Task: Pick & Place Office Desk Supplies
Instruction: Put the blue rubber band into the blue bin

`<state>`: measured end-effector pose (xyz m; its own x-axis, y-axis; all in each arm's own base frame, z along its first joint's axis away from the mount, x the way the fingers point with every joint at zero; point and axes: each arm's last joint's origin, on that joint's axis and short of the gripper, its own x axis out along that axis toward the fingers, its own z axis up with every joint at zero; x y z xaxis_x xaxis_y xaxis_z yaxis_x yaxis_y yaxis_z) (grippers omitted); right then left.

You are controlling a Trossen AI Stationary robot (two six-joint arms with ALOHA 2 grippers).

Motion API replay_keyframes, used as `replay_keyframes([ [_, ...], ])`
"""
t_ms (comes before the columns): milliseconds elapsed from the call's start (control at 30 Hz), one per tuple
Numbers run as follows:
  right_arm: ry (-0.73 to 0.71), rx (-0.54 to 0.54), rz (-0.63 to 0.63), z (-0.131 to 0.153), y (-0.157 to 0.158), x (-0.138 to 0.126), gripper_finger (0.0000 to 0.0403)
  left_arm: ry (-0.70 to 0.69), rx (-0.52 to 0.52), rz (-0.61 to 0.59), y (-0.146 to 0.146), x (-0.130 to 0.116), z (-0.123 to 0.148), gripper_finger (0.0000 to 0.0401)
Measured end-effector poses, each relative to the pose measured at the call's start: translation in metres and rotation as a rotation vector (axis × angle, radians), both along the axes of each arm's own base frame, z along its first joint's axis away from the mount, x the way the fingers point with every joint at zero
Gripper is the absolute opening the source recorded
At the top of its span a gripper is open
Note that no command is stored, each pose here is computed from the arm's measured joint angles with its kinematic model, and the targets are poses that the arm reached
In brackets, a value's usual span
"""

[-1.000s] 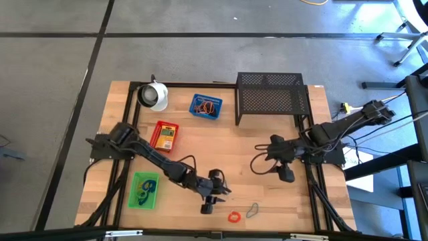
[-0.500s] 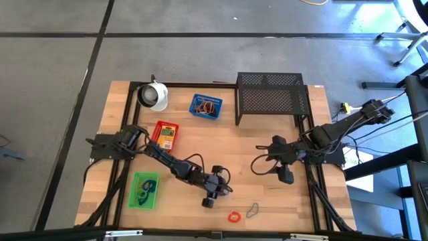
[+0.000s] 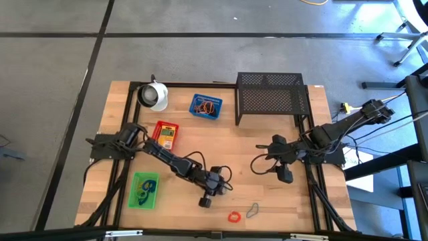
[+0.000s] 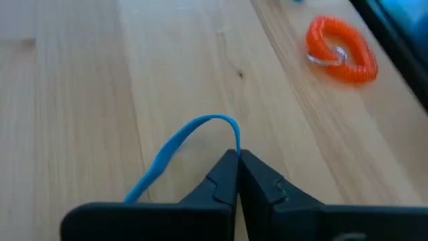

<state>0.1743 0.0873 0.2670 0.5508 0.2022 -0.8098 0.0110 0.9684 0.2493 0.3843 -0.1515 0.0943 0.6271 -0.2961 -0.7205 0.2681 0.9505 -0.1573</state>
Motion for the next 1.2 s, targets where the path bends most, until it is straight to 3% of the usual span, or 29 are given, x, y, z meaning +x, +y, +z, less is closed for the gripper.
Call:
replay_keyframes([
  [167, 0.0, 0.0, -0.001, 0.0, 0.0, 0.0, 0.0259, -0.073, -0.037, 0.048, 0.006, 0.004, 0.019, 0.0003],
  [400, -0.051, -0.025, -0.037, 0.002, 0.0, 0.003, 0.0259, -0.248, -0.046, 0.063, 0.009, 0.001, 0.078, 0.0003],
  [600, -0.138, -0.021, -0.069, 0.007, 0.001, 0.009, 0.0259, -0.433, -0.023, 0.197, 0.02, -0.012, 0.14, 0.0003],
  [800, -0.242, -0.02, -0.015, 0.014, 0.005, 0.016, 0.0259, -0.597, -0.021, 0.335, 0.031, -0.032, 0.193, 0.0003],
  [1000, -0.343, -0.031, 0.005, 0.017, 0.01, 0.027, 0.0258, -0.729, -0.059, 0.418, 0.036, -0.047, 0.226, 0.0003],
  [1200, -0.368, -0.022, 0.002, 0.012, 0.017, 0.04, 0.0258, -0.852, -0.179, 0.458, 0.036, -0.049, 0.243, 0.0003],
])
